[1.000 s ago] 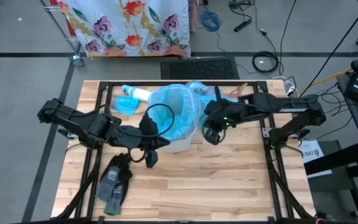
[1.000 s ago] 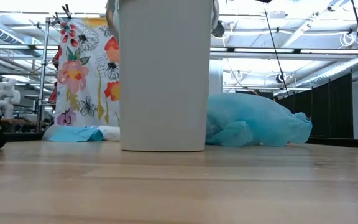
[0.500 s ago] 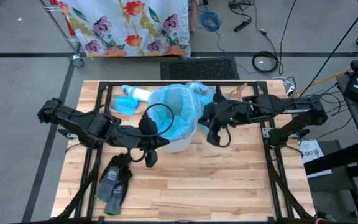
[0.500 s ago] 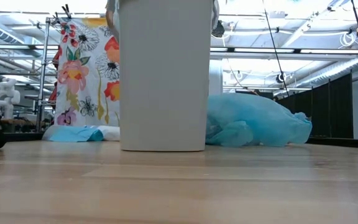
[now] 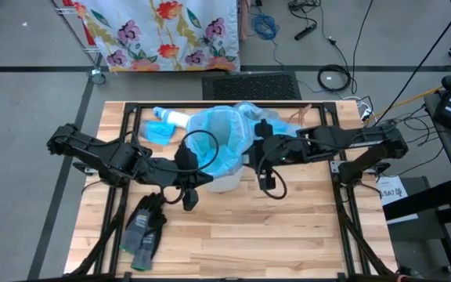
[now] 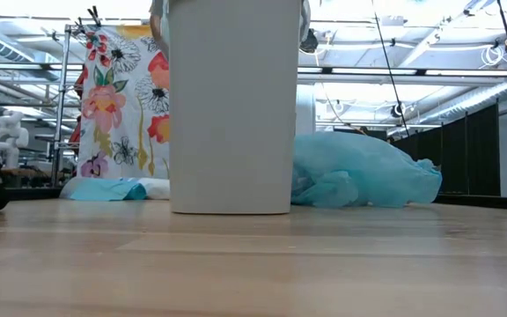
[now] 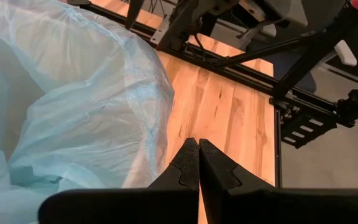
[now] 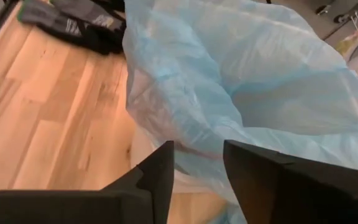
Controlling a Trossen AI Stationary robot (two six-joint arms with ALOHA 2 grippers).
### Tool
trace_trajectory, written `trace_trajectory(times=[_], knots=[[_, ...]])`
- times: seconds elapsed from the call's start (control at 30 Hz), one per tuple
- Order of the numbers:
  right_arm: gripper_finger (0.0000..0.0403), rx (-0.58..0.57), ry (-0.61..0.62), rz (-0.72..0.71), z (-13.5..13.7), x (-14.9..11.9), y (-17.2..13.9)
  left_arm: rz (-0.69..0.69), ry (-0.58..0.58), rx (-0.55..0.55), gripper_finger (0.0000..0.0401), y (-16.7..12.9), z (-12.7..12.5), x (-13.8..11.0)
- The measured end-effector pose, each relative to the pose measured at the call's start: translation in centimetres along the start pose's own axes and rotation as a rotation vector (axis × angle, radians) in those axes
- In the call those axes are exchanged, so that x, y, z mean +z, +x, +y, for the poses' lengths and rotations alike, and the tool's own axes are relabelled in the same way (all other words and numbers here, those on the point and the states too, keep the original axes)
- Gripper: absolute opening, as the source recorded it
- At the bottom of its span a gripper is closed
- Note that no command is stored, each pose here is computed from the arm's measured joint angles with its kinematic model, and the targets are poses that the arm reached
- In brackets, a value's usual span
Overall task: Place trash/remove bag and relplace
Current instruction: Put the trash bag into the trash bin
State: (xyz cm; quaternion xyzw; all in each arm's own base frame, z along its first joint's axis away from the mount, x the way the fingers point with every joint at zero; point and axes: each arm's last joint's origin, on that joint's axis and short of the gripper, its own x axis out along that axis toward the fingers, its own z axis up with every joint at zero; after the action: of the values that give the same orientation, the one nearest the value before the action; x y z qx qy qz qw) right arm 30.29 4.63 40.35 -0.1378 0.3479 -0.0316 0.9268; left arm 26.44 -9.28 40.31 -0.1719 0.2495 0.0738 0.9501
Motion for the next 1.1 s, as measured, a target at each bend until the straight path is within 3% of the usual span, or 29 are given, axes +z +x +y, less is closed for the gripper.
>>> trace_trajectory(times=[0.43, 0.53, 0.67, 1.1], knots=[[0.0133, 0.0, -0.216, 0.052, 0.5, -0.1, 1.6, -0.003, -0.027, -0.001, 0.0, 0.0, 0.0, 0.0], [0.0097, -0.018, -0.203, 0.053, 0.4, -0.1, 1.7, -0.002, -0.027, 0.0, 0.0, 0.0, 0.0, 0.0], [0.0015, -0.018, -0.173, 0.051, 0.4, -0.1, 1.7, -0.003, -0.028, 0.0, 0.0, 0.0, 0.0, 0.0], [0.0, 0.025, -0.024, 0.089, 2.1, -0.6, 0.5, -0.003, -0.027, 0.001, 0.0, 0.0, 0.0, 0.0]])
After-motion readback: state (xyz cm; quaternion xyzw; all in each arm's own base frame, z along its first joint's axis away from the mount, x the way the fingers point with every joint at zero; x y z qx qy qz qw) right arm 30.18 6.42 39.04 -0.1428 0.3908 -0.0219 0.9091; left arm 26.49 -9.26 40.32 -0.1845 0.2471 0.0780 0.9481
